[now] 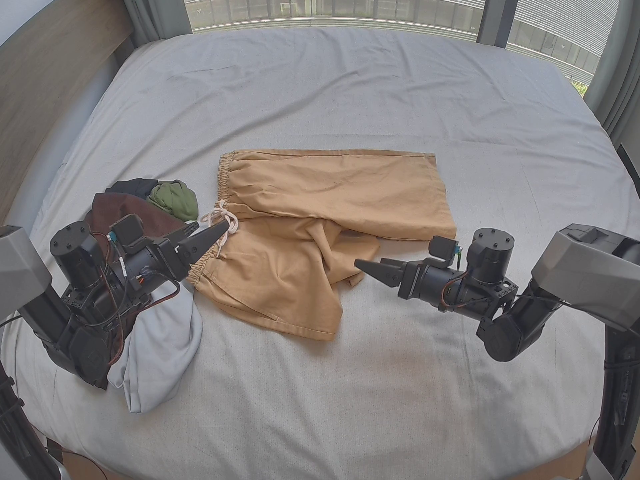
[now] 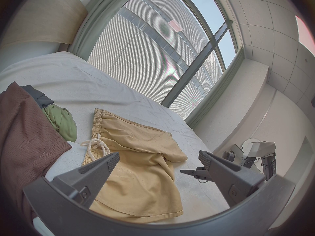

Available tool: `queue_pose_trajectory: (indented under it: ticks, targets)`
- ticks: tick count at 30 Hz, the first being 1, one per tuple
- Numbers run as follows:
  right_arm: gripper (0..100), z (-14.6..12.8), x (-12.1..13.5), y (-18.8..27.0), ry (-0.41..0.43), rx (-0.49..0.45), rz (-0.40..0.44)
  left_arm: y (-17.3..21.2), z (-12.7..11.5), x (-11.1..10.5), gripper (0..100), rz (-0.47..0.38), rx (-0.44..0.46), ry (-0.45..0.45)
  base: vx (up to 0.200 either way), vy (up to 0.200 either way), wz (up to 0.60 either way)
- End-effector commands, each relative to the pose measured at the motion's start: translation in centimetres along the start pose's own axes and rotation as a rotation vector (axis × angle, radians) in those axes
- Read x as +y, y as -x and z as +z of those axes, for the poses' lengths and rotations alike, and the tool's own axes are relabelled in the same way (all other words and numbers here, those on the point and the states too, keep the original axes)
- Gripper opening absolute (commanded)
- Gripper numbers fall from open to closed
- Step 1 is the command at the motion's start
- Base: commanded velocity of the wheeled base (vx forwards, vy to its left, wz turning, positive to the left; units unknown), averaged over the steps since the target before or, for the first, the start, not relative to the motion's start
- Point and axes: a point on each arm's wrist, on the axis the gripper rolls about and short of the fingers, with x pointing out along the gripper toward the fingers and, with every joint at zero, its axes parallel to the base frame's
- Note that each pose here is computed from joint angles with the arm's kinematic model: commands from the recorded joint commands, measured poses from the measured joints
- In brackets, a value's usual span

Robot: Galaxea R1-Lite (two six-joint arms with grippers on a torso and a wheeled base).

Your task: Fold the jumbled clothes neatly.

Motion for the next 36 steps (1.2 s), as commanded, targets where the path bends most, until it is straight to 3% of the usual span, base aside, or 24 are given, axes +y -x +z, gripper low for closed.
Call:
queue_pose_trajectory:
  ticks: [1, 14, 34, 35, 36]
  targets:
    - [100, -2.8, -1.0, -0.6, -0.022, 0.066, -0.018, 0.0, -0.2, 0.0, 100, 0.002, 0.004, 0.0, 0.0, 0.0, 0.0]
    - [100, -4.7, -2.4, -1.9, 0.01, 0.089, -0.034, -0.2, -0.5, 0.3, 100, 0.008, 0.013, 0.003, 0.0, 0.0, 0.0]
    - [100, -4.9, -3.8, -3.7, 0.051, 0.059, -0.036, -0.3, -0.5, 0.2, 100, 0.004, 0.013, 0.004, 0.0, 0.0, 0.0]
    - [0, -4.8, -3.8, -3.8, 0.052, 0.052, -0.046, -0.3, -0.5, 0.2, 100, 0.004, 0.012, 0.004, 0.0, 0.0, 0.0]
    - [0, -4.8, -3.8, -3.8, 0.052, 0.052, -0.046, -0.3, -0.5, 0.2, 100, 0.004, 0.012, 0.004, 0.0, 0.0, 0.0]
